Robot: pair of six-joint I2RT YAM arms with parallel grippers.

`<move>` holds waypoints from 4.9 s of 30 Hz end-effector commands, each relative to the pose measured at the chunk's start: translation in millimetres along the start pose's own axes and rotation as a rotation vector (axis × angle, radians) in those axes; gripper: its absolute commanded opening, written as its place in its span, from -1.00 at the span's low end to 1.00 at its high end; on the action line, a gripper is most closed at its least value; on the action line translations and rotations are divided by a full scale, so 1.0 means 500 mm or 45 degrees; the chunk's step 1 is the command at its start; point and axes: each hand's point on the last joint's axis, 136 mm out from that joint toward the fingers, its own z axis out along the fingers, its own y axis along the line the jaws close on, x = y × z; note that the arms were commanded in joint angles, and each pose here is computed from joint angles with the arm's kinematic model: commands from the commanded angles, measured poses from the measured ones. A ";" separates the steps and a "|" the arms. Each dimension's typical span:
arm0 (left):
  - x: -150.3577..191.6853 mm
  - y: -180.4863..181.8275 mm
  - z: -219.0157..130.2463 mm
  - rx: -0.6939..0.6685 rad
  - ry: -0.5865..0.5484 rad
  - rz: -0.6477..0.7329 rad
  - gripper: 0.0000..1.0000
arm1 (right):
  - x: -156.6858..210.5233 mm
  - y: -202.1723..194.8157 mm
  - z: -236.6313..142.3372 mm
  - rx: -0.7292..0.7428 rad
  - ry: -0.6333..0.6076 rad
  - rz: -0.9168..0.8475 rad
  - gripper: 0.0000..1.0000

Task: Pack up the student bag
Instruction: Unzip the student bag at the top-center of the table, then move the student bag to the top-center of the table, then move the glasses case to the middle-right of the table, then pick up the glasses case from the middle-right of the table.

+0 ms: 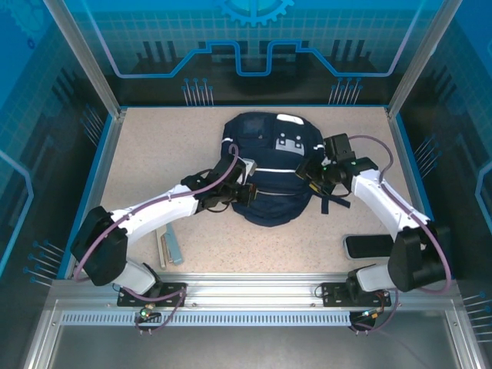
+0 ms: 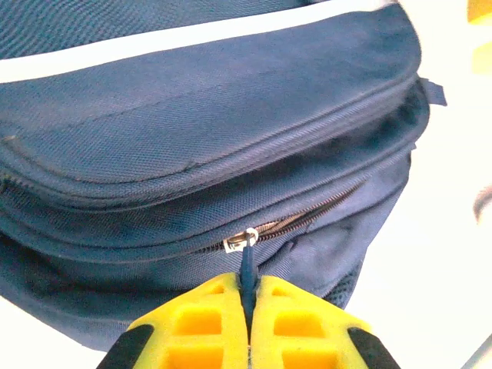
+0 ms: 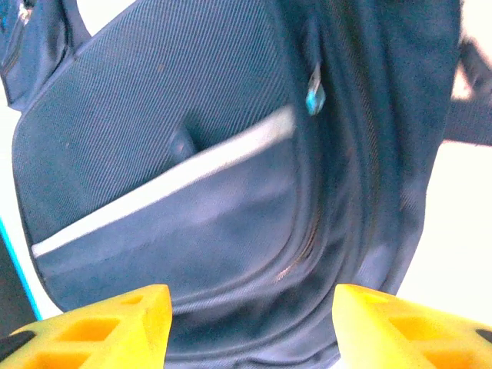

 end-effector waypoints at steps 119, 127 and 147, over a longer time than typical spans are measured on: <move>-0.098 0.326 -0.201 -0.501 -0.309 -0.482 0.97 | 0.059 -0.280 0.047 0.531 0.228 -0.005 0.74; -0.092 0.322 -0.207 -0.494 -0.304 -0.479 0.97 | 0.034 -0.187 0.049 0.633 0.230 -0.338 0.69; -0.097 0.303 -0.211 -0.434 -0.302 -0.467 0.97 | 0.075 -0.227 0.044 0.871 0.205 -0.284 1.00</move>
